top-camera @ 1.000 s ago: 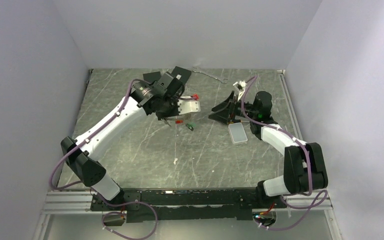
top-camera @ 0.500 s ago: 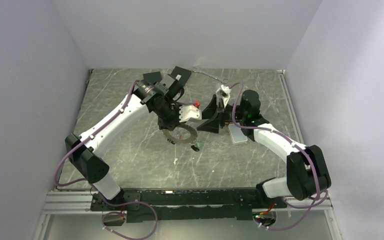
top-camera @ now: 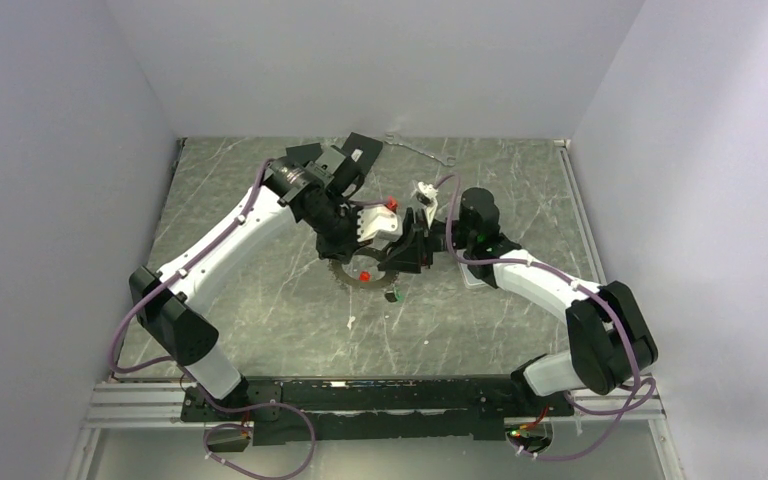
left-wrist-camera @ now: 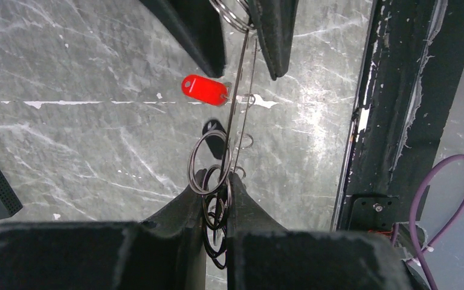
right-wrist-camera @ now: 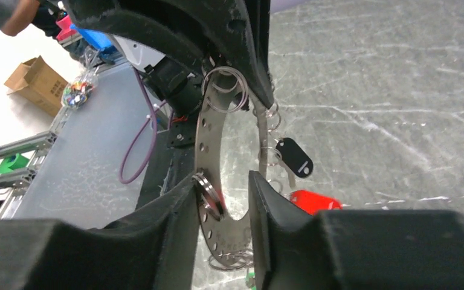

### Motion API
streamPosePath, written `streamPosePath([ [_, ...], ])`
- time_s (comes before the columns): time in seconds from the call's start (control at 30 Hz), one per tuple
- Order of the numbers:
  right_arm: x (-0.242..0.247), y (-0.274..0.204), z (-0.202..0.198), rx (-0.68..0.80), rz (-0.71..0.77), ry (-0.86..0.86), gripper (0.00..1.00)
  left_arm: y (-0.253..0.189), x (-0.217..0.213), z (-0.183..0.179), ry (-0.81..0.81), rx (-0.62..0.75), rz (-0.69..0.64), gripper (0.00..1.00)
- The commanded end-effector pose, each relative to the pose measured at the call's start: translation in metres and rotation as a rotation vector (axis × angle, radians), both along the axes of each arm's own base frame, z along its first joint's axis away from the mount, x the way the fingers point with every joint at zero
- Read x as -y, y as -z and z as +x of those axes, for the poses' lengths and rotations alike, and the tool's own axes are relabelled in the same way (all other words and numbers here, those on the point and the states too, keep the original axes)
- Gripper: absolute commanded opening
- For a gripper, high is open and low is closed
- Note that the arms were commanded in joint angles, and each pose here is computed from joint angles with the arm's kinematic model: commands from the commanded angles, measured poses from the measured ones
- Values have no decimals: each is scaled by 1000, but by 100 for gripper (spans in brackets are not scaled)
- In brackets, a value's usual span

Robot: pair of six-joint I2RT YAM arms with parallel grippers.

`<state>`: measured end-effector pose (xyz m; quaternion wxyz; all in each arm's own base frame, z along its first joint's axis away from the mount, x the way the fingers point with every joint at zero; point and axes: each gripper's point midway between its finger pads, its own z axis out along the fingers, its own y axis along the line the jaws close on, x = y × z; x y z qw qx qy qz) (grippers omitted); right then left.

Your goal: Remove the keys from the keyring

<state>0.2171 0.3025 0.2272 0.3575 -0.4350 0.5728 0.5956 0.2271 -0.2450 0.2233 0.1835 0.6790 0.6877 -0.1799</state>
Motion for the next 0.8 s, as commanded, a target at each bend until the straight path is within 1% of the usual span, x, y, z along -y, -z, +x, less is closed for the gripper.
streamPosePath([
  [0.0,-3,2,9,31,-11,44,24,-19,9,-3,-6,-26,-107,0],
  [0.03,-4,1,11,30,-13,52,10,-22,9,-2,-14,-38,-124,0],
  [0.07,-4,1,12,26,-15,59,0,-25,11,-2,-21,-59,-153,2],
  [0.1,-4,0,14,22,-16,71,0,-27,11,-1,-38,-77,-177,6],
  [0.2,0,-9,22,14,12,109,0,-36,8,9,-105,-137,-272,38],
  [0.27,3,-21,27,23,58,131,0,-45,3,20,-157,-159,-355,50],
  [0.33,6,-31,31,20,82,147,0,-56,-7,34,-220,-175,-454,58],
  [0.43,9,-48,38,26,130,165,0,-75,-21,49,-293,-211,-628,63],
  [0.47,11,-55,40,35,153,171,0,-74,-25,53,-320,-237,-669,64],
  [0.5,11,-60,41,32,170,174,0,-82,-29,59,-335,-230,-719,64],
  [0.53,13,-65,44,30,189,184,0,-78,-32,61,-356,-260,-757,65],
  [0.63,17,-74,57,-26,231,250,0,-86,-42,71,-399,-302,-875,68],
  [0.67,19,-76,62,-44,241,282,0,-90,-45,76,-399,-291,-902,72],
  [0.77,24,-81,68,-76,273,315,0,-87,-45,84,-446,-335,-940,77],
])
